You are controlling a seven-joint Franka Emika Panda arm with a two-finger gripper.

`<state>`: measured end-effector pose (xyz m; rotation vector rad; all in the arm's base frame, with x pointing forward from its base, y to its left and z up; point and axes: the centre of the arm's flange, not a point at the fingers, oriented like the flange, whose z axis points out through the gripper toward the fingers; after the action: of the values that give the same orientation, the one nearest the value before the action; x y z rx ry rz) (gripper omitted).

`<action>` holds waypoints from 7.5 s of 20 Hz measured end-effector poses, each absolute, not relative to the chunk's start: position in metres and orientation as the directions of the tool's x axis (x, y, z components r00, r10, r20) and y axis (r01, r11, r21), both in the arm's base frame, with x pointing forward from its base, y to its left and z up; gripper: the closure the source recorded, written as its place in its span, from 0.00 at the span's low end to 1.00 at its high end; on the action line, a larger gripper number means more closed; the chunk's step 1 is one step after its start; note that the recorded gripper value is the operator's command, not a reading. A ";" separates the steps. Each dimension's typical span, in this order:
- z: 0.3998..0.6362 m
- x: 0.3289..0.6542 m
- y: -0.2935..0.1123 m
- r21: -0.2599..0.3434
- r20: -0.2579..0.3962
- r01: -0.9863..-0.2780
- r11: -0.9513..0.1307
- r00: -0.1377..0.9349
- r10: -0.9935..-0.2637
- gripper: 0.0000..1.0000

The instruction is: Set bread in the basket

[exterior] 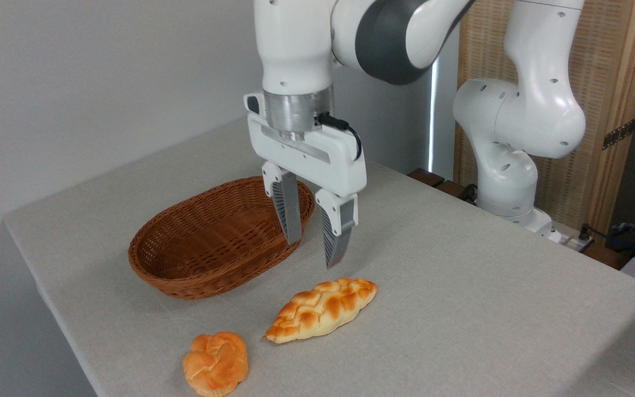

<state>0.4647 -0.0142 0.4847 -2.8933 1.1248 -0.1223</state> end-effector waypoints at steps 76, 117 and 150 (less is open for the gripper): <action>0.407 0.463 0.009 -0.175 0.064 -0.790 -0.587 0.586 -0.808 0.64; 0.449 0.584 -0.225 0.086 0.055 -0.654 -0.751 0.756 -0.652 0.00; 0.620 0.561 -0.044 0.008 0.064 -0.617 -0.787 0.786 -0.615 0.00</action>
<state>0.5612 -0.0438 0.6195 -2.9951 1.0338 -0.0917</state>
